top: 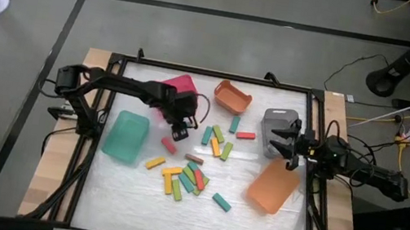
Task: Sort blocks
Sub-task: Put the blue block into the pink bin
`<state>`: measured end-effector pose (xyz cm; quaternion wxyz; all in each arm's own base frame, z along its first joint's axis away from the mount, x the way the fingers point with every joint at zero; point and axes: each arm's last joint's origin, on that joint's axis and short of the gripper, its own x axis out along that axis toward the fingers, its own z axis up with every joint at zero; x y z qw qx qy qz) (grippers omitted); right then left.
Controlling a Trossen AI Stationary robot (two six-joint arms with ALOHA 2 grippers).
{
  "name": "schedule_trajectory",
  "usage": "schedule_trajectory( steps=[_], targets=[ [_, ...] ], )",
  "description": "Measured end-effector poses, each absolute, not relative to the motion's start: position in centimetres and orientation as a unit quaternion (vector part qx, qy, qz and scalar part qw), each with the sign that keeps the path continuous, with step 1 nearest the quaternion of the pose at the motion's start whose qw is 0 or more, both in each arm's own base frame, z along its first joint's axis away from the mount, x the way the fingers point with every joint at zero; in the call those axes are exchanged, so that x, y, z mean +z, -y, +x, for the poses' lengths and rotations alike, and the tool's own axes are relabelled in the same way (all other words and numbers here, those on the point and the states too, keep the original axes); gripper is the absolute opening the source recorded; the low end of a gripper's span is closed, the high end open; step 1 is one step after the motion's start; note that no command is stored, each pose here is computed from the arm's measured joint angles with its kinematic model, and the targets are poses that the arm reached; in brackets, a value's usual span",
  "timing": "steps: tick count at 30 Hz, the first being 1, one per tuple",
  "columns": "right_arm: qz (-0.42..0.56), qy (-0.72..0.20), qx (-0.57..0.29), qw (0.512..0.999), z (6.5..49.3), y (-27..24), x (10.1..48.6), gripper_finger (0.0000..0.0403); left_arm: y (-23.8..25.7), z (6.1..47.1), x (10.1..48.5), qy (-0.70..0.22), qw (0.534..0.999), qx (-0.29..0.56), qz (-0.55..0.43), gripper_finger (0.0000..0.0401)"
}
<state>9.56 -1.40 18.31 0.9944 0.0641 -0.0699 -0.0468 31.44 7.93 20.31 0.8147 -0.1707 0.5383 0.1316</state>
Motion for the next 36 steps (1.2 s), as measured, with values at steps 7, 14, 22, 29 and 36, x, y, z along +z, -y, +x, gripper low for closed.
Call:
schedule_trajectory(
  steps=[7,14,22,29,36],
  targets=[
    [0.054,0.074,-0.05,0.995,9.6,1.4,20.2,0.0202,-10.9,32.5,24.1,-0.489,0.854,0.129,-0.12,0.009],
    [0.059,0.042,-0.091,0.993,10.6,1.8,21.7,0.0202,-15.1,30.5,25.2,-0.518,0.824,0.215,-0.086,0.0099],
    [0.066,-0.03,-0.118,0.99,13.8,2.5,23.8,0.0202,-18.0,27.2,24.2,-0.572,0.769,0.254,-0.13,0.0101],
    [0.114,-0.106,-0.195,0.968,18.8,3.7,25.3,0.0202,-18.4,26.5,22.7,-0.588,0.766,0.237,-0.107,0.0102],
    [0.189,-0.195,-0.253,0.928,24.3,4.8,26.1,0.0202,-18.0,26.5,21.7,-0.591,0.769,0.226,-0.094,0.0102]
  ],
)
